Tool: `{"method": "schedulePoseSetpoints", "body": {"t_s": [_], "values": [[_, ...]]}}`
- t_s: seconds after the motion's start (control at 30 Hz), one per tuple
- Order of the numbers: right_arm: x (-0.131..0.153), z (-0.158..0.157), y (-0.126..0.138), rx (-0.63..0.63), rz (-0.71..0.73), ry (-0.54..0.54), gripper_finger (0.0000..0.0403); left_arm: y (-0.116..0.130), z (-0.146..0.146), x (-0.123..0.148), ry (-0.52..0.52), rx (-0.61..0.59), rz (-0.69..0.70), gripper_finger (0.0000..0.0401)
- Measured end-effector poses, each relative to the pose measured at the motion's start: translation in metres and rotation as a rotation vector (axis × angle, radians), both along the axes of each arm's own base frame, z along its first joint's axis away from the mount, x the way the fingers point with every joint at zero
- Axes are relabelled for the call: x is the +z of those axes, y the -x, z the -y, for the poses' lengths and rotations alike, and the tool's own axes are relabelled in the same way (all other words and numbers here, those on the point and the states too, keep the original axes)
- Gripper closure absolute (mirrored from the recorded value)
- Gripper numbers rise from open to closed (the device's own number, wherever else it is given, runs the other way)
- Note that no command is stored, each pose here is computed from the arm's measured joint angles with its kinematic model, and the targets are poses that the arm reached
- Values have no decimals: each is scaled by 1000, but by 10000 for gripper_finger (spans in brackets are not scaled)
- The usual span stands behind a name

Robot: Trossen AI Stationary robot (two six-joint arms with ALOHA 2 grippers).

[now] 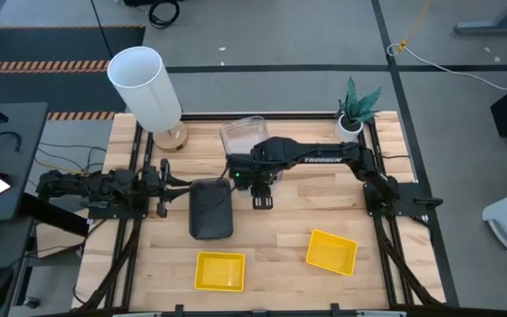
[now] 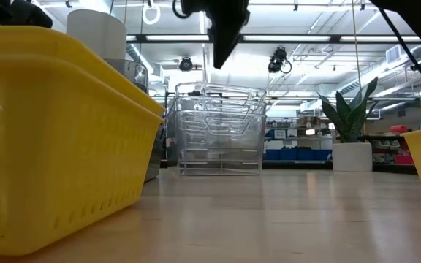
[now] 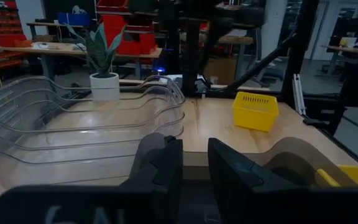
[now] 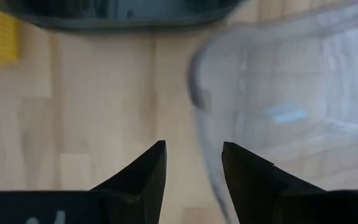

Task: Stack baskets by color
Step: Stack the right yellow bin on top of the yellow bin

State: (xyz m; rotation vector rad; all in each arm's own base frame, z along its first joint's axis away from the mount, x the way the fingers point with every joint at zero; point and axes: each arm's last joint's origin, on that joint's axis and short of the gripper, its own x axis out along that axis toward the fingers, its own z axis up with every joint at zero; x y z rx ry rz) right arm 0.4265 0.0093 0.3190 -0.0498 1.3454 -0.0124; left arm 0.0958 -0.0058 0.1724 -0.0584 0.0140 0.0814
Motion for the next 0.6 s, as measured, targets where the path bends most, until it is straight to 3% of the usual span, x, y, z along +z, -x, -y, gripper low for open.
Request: {"method": "schedulePoseSetpoints", "body": {"t_s": [0.33,0.6], "values": [[1,-41,-1,-97,44,-50,242,0,0,-1,-52,-5,-16,328],[-11,-90,7,-209,21,-47,242,0,0,-1,-15,-6,-17,324]]}}
